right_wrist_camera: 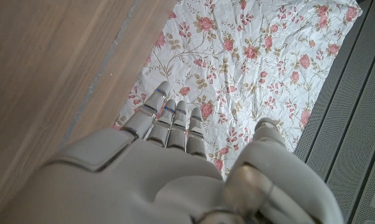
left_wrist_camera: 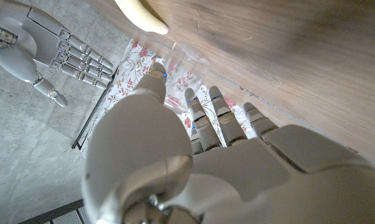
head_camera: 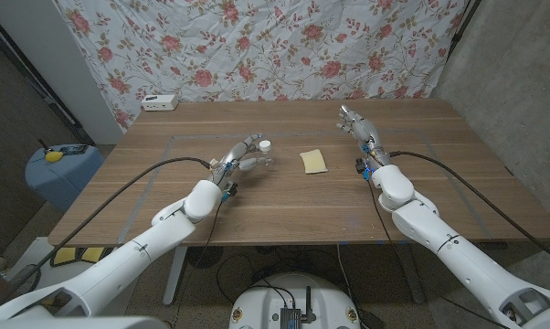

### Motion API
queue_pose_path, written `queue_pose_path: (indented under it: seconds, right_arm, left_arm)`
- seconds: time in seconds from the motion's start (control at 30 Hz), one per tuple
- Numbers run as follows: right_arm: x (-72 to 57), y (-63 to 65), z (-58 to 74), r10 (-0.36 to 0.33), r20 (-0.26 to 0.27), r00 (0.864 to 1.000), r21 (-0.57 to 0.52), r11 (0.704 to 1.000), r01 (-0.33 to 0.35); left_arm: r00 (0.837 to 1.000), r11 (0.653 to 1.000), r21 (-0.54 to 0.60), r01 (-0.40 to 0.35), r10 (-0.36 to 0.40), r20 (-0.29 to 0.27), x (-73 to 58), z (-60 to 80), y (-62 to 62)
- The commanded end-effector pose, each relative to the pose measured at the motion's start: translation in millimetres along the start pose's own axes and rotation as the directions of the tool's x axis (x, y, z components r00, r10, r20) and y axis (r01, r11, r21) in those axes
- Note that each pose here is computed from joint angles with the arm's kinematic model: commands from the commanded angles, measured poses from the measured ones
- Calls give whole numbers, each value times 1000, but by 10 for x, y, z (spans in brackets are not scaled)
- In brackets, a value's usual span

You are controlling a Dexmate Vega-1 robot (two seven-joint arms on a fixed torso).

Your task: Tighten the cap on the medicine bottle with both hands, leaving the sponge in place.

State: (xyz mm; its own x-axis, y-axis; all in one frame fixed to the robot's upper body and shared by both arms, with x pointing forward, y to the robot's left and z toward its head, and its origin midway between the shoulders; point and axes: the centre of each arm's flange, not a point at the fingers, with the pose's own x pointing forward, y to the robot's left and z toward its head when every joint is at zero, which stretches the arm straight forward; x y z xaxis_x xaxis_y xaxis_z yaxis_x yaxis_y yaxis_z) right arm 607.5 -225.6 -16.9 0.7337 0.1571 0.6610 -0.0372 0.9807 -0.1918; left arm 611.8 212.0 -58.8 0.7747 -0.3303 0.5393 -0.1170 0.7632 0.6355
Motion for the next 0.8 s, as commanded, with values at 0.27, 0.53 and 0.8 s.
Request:
queue_pose_path:
  seconds: [0.27,0.53,0.8]
  right_arm:
    - [11,39,-90,3,17,1000,54,999,-4]
    - [2,55,-84,2,19,1000,52,999,-3]
    - [-6,59,-79,-1,22,1000,49,999,0]
  left_arm:
    - [1000,1000,14,3,-3,-27,-9,-75,-92]
    - [999,1000,11,3,-3,-34,-12,-100,-120]
    - [999,1000,9,2,-2,-38,-13,-114,-126]
